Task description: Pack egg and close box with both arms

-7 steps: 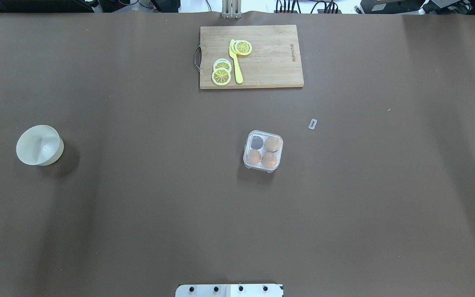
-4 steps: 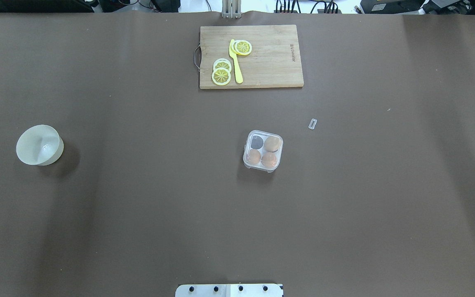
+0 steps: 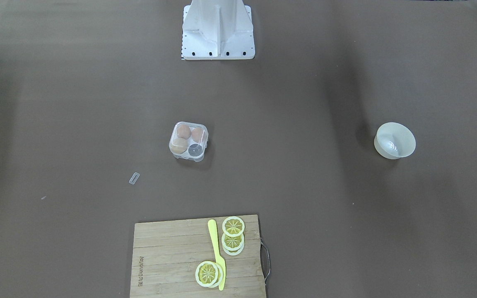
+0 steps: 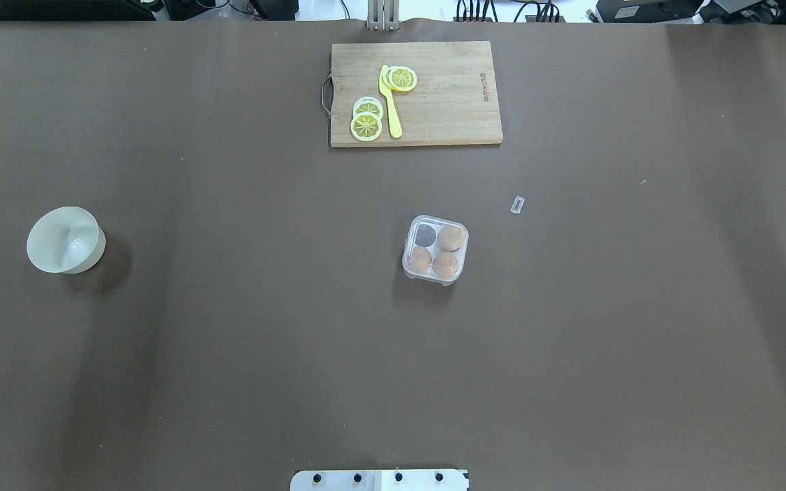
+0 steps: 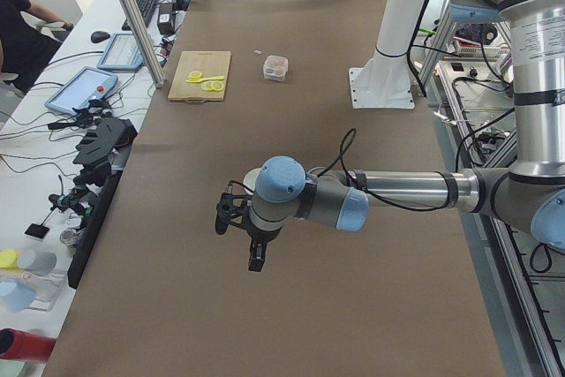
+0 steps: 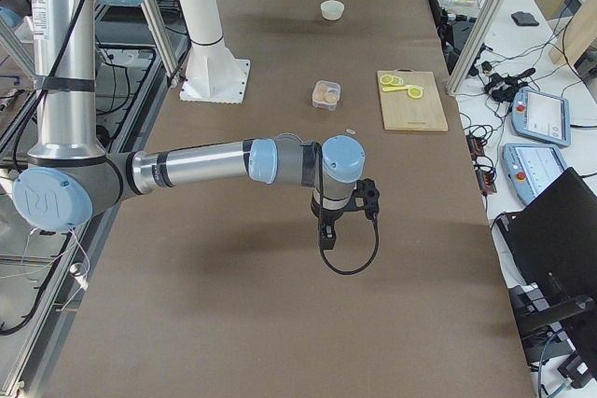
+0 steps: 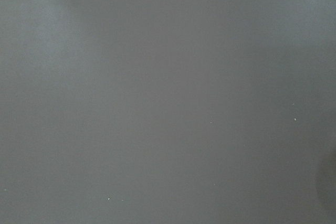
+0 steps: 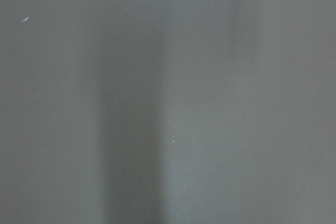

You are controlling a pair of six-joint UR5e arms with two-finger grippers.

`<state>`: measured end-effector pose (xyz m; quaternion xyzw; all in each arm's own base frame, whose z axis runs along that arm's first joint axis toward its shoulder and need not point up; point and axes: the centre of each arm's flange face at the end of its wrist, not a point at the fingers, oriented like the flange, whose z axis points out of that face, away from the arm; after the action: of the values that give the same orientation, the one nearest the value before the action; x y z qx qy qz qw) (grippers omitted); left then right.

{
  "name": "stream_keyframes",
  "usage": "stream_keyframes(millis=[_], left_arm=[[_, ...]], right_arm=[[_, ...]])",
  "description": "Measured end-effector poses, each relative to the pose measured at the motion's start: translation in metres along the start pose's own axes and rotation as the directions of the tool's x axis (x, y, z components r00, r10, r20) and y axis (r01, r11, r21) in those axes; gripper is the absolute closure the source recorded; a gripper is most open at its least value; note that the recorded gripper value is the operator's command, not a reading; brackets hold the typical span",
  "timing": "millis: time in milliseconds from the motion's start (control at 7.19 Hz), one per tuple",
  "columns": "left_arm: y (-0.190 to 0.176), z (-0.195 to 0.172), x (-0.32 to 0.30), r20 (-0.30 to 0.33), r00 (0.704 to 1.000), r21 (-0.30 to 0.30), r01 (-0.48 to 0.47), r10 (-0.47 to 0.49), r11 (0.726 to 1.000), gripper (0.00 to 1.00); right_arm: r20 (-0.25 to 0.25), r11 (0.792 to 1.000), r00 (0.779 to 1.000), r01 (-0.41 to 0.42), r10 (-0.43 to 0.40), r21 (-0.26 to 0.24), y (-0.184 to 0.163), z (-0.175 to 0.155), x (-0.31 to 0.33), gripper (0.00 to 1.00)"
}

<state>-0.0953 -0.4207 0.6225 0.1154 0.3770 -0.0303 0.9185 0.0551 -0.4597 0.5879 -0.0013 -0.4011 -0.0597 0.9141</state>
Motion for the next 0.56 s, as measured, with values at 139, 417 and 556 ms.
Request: stream_keyframes(millis=[139,417,556], left_arm=[[0.0001,0.0008,-0.0001,0.0,1.0,-0.002,0.001,-0.001,1.0,0.02],[-0.0002,0.0014,-0.0002,0.001,1.0,-0.003,0.0,0.0,1.0,0.02],[-0.0002,0.0019,-0.0006,0.001,1.0,-0.004,0.001,-0.001,1.0,0.02]], right_arm=[[0.0,1.0,1.0,0.001,-0.001,0.001,-0.0007,-0.0005,-0.0004,0.0],[0.0,1.0,1.0,0.001,-0.001,0.003,-0.002,-0.0015,-0.0013,0.0],[0.0,1.0,1.0,0.001,-0.001,0.004,-0.0024,-0.002,-0.0018,0.0]])
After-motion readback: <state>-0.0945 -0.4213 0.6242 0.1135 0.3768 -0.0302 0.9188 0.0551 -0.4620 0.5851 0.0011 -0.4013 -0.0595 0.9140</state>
